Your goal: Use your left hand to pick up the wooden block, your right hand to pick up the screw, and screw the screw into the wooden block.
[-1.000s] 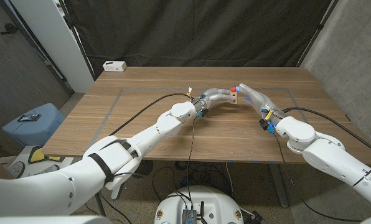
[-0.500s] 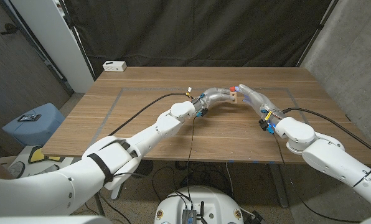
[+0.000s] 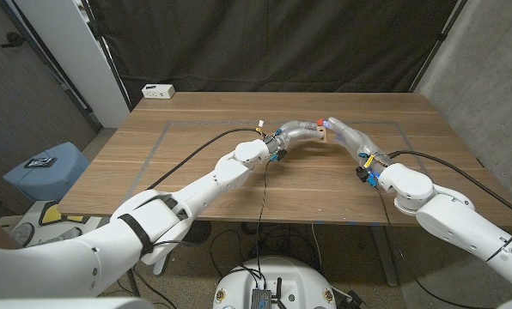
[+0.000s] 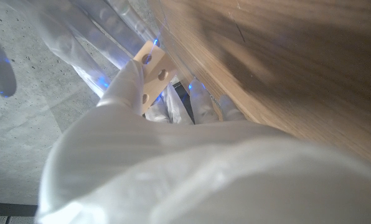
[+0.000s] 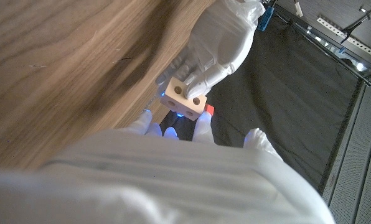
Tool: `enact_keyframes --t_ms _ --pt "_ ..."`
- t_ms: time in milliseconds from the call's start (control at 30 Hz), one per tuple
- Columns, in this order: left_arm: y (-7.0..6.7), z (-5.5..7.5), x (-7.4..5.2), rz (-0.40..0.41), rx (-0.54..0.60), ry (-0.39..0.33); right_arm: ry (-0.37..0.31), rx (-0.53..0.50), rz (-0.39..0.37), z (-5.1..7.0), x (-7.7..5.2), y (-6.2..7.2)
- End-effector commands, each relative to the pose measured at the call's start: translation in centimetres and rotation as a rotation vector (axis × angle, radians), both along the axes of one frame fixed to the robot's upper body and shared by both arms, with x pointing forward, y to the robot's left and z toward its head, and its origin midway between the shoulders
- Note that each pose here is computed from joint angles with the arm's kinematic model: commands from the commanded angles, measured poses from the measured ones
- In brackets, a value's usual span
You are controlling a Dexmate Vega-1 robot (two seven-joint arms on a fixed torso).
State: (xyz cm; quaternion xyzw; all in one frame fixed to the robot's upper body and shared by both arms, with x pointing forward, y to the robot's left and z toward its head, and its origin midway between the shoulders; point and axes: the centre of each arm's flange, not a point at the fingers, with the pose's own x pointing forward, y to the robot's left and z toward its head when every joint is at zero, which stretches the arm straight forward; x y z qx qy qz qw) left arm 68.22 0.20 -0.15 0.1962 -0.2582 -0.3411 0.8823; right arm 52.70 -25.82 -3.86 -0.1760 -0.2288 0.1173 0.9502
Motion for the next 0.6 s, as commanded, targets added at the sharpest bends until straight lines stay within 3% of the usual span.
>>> enact_keyframes --t_ms 33,600 --pt "0.1 -0.23 -0.17 0.004 0.004 0.006 0.001 -0.002 -0.001 -0.24 -0.43 0.34" --pt "-0.11 -0.26 -0.28 0.004 0.014 0.006 -0.009 0.008 -0.021 -0.36 -1.08 -0.35"
